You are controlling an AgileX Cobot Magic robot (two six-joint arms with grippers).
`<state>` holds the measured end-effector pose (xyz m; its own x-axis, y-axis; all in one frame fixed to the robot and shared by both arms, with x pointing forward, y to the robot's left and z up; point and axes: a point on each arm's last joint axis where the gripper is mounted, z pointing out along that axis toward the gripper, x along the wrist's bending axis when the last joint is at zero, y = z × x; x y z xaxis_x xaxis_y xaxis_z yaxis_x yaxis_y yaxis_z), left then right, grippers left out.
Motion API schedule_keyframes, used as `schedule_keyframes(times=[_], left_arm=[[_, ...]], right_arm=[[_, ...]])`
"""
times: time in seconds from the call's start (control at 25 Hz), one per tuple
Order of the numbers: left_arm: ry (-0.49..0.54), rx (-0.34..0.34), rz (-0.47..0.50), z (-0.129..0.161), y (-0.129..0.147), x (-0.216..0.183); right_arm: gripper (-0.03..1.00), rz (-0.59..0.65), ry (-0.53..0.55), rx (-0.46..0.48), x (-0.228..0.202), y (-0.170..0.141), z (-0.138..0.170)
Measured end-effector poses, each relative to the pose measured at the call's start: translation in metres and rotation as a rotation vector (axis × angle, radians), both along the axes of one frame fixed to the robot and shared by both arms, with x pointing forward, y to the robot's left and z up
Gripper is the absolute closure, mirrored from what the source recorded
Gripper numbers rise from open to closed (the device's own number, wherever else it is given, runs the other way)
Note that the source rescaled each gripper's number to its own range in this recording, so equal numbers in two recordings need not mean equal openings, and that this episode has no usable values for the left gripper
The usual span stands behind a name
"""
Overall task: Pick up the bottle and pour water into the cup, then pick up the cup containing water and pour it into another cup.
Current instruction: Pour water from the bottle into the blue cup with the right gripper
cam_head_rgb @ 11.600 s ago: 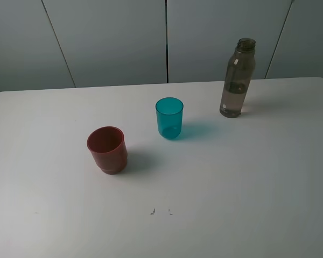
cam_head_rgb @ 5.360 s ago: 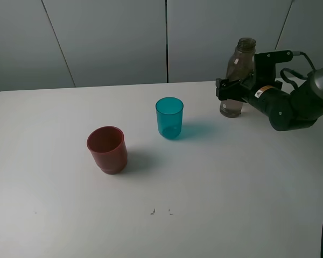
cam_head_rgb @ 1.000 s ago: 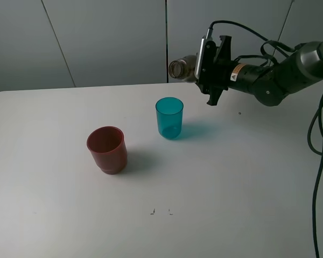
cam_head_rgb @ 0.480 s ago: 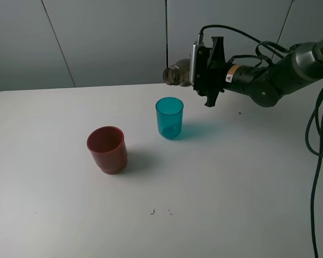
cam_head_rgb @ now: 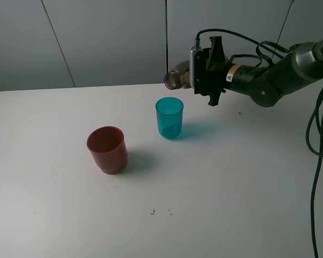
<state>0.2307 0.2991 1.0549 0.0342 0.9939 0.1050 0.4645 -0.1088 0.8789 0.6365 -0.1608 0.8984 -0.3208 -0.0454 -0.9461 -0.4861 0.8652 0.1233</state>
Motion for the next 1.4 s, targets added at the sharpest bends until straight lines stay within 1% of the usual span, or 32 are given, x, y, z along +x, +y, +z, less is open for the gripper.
schedule_keyframes(times=[0.32, 0.52, 0.76, 1.4], left_arm=[[0.000, 0.000, 0.000, 0.0000, 0.0000, 0.0000], [0.000, 0.002, -0.001, 0.0000, 0.0000, 0.0000], [0.000, 0.002, -0.001, 0.0000, 0.0000, 0.0000], [0.000, 0.002, -0.001, 0.0000, 0.0000, 0.0000]], right_arm=[[0.96, 0.020, -0.033, -0.053, 0.0000, 0.0000, 0.0000], [0.96, 0.022, -0.039, -0.057, 0.0000, 0.0001, 0.0003], [0.96, 0.035, -0.061, -0.090, 0.0000, 0.0001, 0.0004], [0.96, 0.043, -0.096, -0.110, 0.0041, 0.0014, 0.0053]])
